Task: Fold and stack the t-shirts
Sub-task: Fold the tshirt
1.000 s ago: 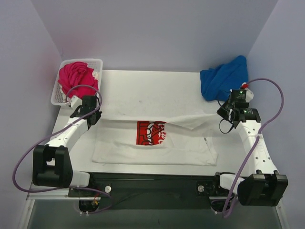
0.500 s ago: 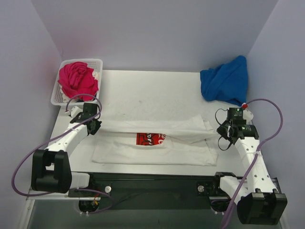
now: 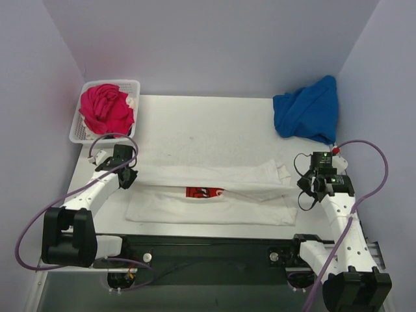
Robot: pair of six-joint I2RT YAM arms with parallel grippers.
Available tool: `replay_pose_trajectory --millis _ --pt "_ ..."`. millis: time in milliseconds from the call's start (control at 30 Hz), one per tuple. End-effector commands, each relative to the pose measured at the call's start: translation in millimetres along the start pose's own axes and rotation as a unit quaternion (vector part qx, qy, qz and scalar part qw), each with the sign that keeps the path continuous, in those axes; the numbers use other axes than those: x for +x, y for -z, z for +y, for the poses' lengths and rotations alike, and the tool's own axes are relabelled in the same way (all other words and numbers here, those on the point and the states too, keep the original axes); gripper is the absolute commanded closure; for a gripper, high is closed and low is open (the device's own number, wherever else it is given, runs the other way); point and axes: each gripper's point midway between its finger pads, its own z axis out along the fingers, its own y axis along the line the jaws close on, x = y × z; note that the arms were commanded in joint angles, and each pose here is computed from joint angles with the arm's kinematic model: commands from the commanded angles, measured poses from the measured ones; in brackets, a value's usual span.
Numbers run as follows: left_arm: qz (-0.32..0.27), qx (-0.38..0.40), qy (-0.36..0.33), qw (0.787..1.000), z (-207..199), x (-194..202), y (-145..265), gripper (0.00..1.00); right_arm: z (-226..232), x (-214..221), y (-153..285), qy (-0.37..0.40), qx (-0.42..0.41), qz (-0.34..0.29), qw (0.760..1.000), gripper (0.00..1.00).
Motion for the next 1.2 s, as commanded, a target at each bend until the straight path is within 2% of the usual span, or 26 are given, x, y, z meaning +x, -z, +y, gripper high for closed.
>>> replay_pose_trajectory --millis 0,33,67,100,167,200,233,333,500,700,867,1167 --pt "-0.014 -0.019 0.013 1.0 12.4 -4.5 -4.0 0.72 -15.2 16.1 -8.1 -0.001 0.037 0.032 0.999 1.0" --pt "-0.011 -0.024 0.012 1.0 15.8 -1.4 -5.1 0.68 -15.5 18.5 -8.9 -0.003 0.038 0.036 0.999 1.0" --pt "-0.008 -0.033 0.015 0.999 21.6 1.9 -7.0 0.54 -16.3 20.3 -8.9 -0.005 0.04 0.038 0.998 1.0" --pt "-0.008 -0.037 0.016 0.999 24.4 2.8 -6.7 0.45 -18.2 22.4 -8.9 -0.005 0.043 0.04 0.998 0.89" --pt "-0.013 -0.042 0.019 0.999 27.5 2.4 -7.4 0.34 -22.5 24.8 -9.4 -0.012 0.051 0.039 0.998 0.73" --pt "-0.015 -0.041 0.022 0.999 26.4 0.7 -7.6 0.3 -24.4 26.1 -10.0 -0.013 0.055 0.04 0.998 0.59" --pt "-0.017 -0.037 0.024 0.999 24.1 -0.8 -7.1 0.28 -24.1 27.7 -10.3 -0.013 0.054 0.042 0.998 0.58" --pt "-0.013 -0.006 0.023 1.0 6.5 -3.4 -6.4 0.27 -18.4 26.9 -9.5 -0.003 0.047 0.039 0.998 0.57" --pt "0.007 0.048 -0.001 0.999 -23.0 3.3 -3.4 0.26 14.9 37.8 -2.0 0.086 -0.001 0.03 0.996 0.58" --pt "0.018 0.087 -0.035 0.995 -40.9 14.7 2.9 0.26 41.8 84.3 -4.4 0.16 -0.047 0.082 0.983 0.7" --pt "0.022 0.093 -0.05 0.994 -41.8 19.8 2.8 0.26 40.6 110.1 -15.3 0.164 -0.037 0.123 0.978 0.75" --pt "0.033 0.093 -0.061 0.993 -43.2 26.7 -2.0 0.26 55.5 137.9 -29.6 0.168 -0.047 0.179 0.968 0.69"
